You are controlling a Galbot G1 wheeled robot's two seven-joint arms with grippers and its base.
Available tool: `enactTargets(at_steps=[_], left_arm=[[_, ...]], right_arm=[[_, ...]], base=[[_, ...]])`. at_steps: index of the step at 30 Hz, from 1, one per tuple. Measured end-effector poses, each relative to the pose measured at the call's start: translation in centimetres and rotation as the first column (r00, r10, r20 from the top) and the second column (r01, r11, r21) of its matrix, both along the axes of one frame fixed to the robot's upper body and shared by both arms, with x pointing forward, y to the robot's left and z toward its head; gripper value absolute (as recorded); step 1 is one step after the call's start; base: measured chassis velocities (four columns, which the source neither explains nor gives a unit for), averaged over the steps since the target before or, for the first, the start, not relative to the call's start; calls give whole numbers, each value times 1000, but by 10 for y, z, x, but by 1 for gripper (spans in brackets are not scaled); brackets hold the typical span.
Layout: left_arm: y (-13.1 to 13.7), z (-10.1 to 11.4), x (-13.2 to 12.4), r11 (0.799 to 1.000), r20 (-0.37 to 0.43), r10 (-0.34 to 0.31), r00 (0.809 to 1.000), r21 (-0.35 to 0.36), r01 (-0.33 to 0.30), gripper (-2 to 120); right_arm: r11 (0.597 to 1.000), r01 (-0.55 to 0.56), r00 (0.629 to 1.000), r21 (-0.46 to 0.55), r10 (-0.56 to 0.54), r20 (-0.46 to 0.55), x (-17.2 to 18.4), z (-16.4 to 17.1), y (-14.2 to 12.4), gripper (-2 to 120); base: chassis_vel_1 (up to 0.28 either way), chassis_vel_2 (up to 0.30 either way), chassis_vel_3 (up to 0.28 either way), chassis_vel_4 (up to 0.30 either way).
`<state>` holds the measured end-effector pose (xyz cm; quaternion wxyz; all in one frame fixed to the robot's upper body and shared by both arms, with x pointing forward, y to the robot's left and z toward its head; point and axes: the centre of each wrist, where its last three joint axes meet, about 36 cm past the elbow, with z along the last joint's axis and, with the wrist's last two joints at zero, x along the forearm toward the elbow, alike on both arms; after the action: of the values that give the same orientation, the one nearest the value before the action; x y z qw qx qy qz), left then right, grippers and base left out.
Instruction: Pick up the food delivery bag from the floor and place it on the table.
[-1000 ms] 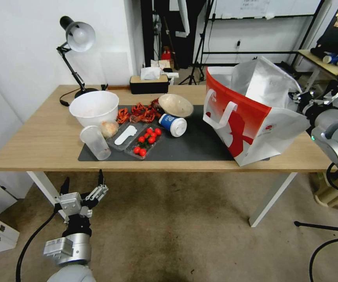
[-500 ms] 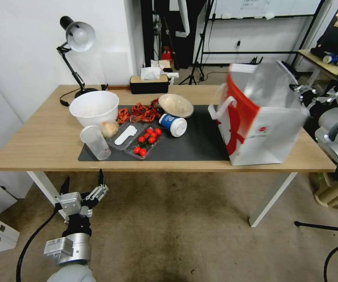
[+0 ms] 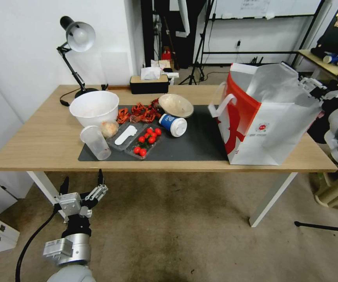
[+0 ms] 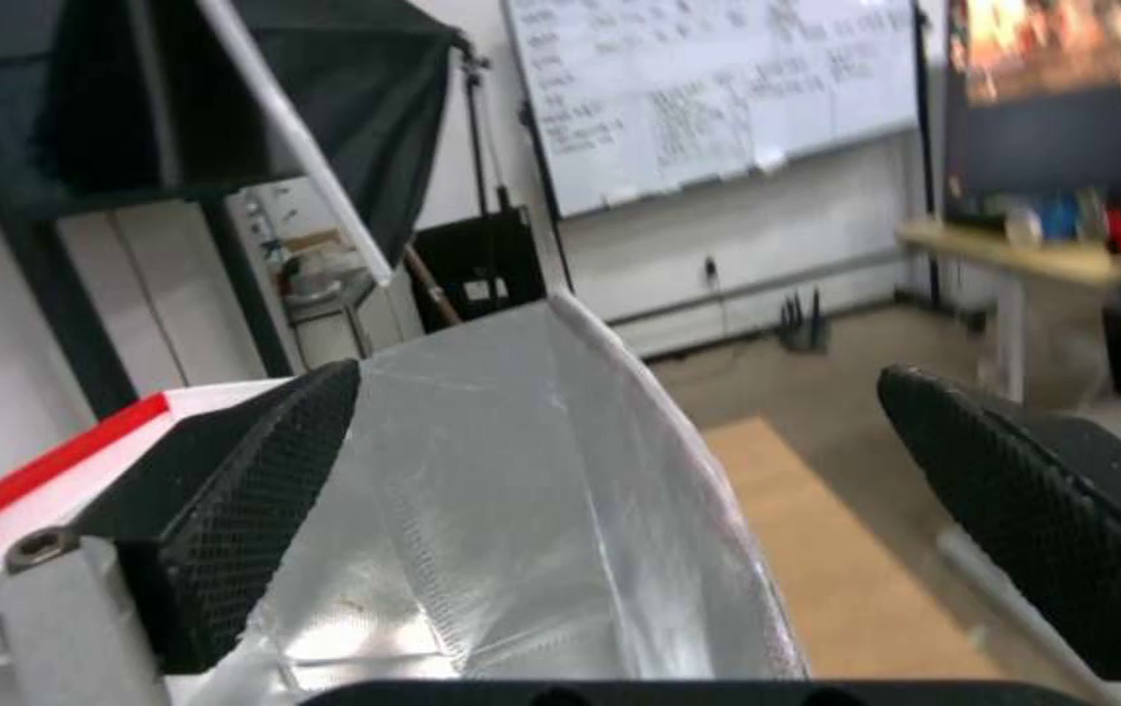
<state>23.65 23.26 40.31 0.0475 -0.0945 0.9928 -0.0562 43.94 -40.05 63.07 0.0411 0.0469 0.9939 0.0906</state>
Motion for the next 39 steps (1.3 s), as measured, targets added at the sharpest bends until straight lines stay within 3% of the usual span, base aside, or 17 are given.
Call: enactTargets(at_steps=[2,4,8,10,21,23,27,39], left_arm=[[0,0,0,1000,0,0,1000,0,0,100],[0,3,-1,1000,4,0,1000,-8,0,100],[-1,6,-1,1000,5,-1,1000,-22,2,100],[-1,14,-2,999,20,-27,999,-25,27,100],[-1,21,-7,995,44,-95,995,-16,95,100],[1,24,-8,994,53,-112,992,-1,113,100],[1,24,-9,991,58,-131,990,11,130,100],[-7,8,-14,987,46,-160,986,5,160,100]], right_arm=[[1000,-4,1000,-20,4,6,-1,0,0,100],[987,-22,998,-160,32,60,-4,-2,-3,100],[975,-42,994,-220,63,90,-8,0,-3,100],[955,-109,977,-276,154,145,-28,1,-1,100],[956,-178,956,-234,224,189,-73,-11,27,100],[949,-212,946,-235,259,194,-108,-32,43,100],[945,-228,947,-235,271,174,-141,-55,55,100],[955,-206,966,-216,234,113,-198,-130,81,100]], base=[[0,0,0,0],[0,0,0,0],[0,0,0,0],[0,0,0,0],[0,0,0,0],[0,0,0,0],[0,0,0,0],[0,0,0,0]])
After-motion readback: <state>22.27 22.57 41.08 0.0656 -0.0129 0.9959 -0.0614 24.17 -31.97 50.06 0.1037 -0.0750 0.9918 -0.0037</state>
